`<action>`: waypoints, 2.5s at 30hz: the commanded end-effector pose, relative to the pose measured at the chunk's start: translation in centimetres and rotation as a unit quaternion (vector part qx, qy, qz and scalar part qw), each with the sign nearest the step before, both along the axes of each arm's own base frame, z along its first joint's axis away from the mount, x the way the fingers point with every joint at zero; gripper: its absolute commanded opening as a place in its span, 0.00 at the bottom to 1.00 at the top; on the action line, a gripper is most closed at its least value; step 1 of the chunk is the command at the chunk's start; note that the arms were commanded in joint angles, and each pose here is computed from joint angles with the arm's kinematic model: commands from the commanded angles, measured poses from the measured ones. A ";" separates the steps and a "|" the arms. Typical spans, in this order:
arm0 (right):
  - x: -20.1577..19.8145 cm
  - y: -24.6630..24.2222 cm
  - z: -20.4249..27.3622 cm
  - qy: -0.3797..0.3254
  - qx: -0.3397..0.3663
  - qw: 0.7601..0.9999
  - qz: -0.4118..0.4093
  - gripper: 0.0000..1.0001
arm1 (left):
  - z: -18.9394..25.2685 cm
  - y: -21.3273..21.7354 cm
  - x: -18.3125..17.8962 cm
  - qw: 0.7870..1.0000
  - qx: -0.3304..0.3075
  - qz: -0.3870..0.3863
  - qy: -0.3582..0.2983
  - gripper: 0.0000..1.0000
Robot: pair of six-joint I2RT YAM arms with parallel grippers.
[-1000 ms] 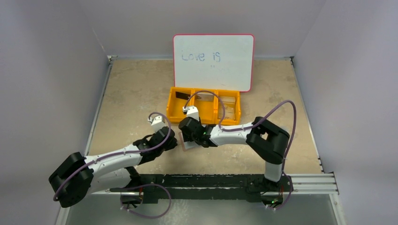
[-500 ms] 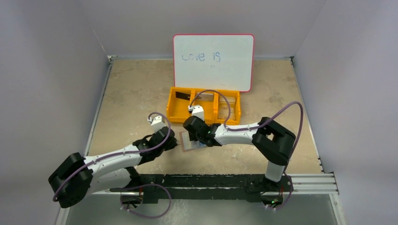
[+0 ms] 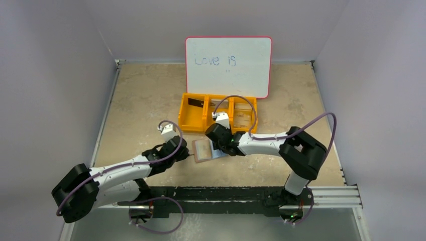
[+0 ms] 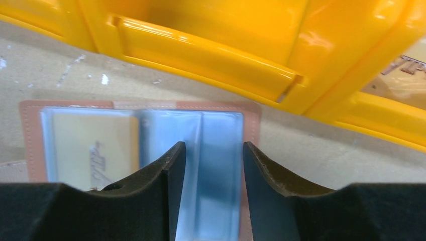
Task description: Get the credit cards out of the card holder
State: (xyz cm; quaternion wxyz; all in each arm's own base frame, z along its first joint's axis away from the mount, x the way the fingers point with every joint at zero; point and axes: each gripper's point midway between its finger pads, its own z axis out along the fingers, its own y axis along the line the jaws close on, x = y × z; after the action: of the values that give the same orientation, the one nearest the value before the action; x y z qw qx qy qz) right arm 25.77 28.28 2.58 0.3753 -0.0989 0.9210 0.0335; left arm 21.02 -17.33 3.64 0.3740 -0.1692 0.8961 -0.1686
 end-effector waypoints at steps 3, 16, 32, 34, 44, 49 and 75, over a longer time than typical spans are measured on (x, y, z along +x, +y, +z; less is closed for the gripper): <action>-0.4 -3.6 0.7 0.005 -0.022 0.999 -0.024 0.50 | 1.3 -0.3 0.8 1.000 -0.004 0.006 -0.020 0.00; -0.1 -3.6 7.7 -0.032 0.092 0.995 -0.008 0.51 | 2.0 -0.5 1.1 1.000 -0.005 0.002 -0.025 0.00; -1.9 9.2 4.3 -0.003 0.103 0.983 0.151 0.64 | 2.0 -0.7 1.1 1.000 -0.008 0.001 -0.024 0.00; -1.5 9.2 3.1 -0.001 0.079 0.987 0.143 0.68 | 2.1 -0.8 1.1 1.000 -0.010 0.001 -0.026 0.00; -1.3 5.7 -1.3 0.011 -0.003 0.997 0.077 0.47 | 2.1 -0.3 0.9 0.999 -0.014 0.008 -0.028 0.00; -1.5 4.6 -2.0 0.019 -0.020 0.998 0.056 0.40 | 2.1 -0.3 0.9 1.000 -0.011 0.008 -0.028 0.00; 0.2 -2.0 1.3 -0.003 -0.039 0.999 -0.038 0.52 | 2.2 0.0 0.8 1.000 -0.003 0.007 -0.027 0.00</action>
State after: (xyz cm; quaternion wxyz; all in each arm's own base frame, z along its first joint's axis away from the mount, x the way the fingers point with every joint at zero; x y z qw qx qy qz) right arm 25.75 28.78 2.83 0.3732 -0.1098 0.9212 -0.0043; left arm 21.08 -17.15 4.44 0.3806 -0.1681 0.8934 -0.1694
